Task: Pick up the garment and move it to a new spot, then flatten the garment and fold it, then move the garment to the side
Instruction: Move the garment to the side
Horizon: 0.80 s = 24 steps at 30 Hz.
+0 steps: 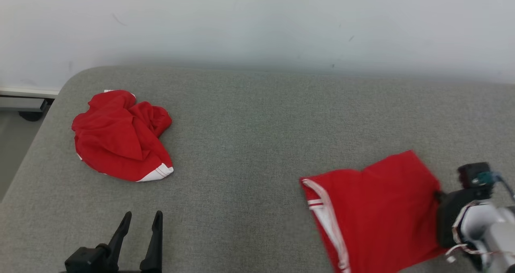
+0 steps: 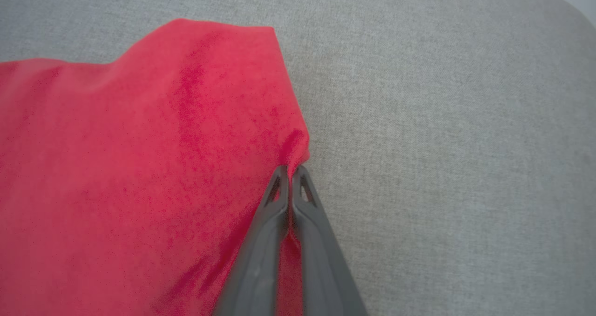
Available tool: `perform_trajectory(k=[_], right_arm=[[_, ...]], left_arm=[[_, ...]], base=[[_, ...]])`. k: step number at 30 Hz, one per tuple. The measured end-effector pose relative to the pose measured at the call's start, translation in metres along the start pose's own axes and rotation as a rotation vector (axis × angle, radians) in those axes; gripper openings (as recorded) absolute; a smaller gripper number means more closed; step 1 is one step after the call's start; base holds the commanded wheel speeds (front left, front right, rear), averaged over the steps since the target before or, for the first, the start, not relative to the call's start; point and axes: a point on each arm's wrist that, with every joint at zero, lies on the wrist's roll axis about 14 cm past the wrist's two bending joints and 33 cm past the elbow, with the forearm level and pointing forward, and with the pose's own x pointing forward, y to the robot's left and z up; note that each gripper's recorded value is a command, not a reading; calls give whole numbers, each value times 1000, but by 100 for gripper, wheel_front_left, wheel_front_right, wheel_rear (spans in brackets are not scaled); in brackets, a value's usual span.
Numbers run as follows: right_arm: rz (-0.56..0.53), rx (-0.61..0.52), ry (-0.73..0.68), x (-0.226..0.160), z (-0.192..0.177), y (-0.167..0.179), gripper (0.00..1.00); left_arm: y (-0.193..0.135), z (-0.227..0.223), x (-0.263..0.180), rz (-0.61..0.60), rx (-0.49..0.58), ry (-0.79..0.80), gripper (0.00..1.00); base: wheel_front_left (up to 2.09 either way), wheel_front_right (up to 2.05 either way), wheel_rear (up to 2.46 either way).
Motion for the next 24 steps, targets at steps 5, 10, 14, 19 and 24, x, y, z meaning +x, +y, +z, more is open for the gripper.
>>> perform_trajectory(k=[5, 10, 14, 19, 24], right_arm=[[-159, -28, -46, -6, 24, -65, 0], [-310, -55, -65, -20, 35, -124, 0], [-427, -117, -96, -37, 52, -169, 0], [-503, -145, -124, -49, 62, -196, 0], [-514, -149, -145, -50, 61, -201, 0]], left_arm=[[-1, 3, 2, -6, -1, -9, 100], [4, 1, 0, 8, 5, -3, 100], [9, 0, -1, 17, 12, 3, 100], [12, -1, -1, 24, 16, 7, 100], [11, -2, -1, 20, 20, 13, 100]], base=[[0, 0, 0], [0, 0, 0], [0, 0, 0], [0, 0, 0], [0, 0, 0]])
